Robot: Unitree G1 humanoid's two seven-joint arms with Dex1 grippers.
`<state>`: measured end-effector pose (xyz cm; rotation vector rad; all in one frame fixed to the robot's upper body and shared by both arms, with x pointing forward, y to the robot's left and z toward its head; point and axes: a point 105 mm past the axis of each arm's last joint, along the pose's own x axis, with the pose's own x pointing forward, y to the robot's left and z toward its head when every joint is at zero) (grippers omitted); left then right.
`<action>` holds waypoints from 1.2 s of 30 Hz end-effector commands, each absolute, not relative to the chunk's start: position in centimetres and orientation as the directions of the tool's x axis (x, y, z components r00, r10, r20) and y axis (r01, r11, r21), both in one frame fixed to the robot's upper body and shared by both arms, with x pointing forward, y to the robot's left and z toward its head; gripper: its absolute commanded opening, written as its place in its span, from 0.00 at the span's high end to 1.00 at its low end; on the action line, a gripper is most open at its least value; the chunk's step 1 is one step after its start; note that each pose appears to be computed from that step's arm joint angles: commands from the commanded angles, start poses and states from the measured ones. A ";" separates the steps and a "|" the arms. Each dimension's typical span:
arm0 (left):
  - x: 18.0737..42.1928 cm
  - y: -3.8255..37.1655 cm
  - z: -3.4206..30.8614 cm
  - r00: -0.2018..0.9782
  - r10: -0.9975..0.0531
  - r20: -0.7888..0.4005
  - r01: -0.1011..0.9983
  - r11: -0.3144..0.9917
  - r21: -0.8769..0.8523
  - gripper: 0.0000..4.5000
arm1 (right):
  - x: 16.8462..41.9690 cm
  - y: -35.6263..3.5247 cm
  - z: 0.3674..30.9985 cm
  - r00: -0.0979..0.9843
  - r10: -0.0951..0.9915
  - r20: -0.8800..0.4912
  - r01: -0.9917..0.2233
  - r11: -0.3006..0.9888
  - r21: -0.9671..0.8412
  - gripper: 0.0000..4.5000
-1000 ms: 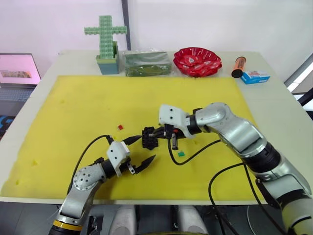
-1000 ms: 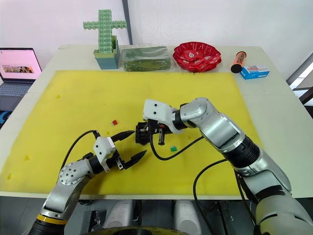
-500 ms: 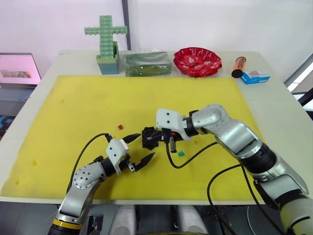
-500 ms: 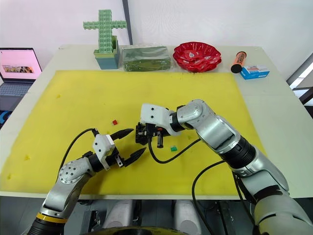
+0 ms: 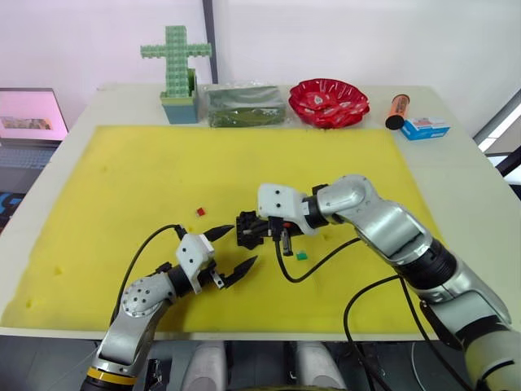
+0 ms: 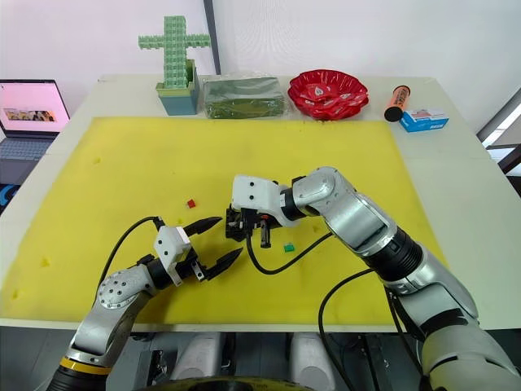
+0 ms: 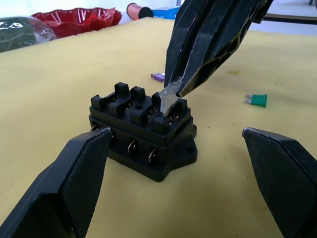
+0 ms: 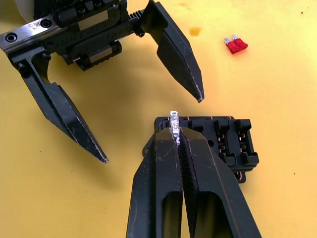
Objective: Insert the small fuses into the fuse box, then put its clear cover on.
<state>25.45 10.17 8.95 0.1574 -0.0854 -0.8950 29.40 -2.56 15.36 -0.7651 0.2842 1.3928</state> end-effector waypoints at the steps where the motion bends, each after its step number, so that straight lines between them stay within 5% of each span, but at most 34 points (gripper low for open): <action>1: 25.3 10.1 9.9 0.618 -0.785 0.043 0.765 0.613 0.196 0.01 | 29.2 -2.2 15.8 0.187 0.785 -0.590 -0.940 -0.031 -0.339 1.00; 36: 25.3 9.9 10.4 0.619 -0.784 0.048 0.761 0.614 0.211 0.01 | 30.4 -2.8 14.2 0.191 0.747 -0.636 -0.934 -0.060 -0.351 1.00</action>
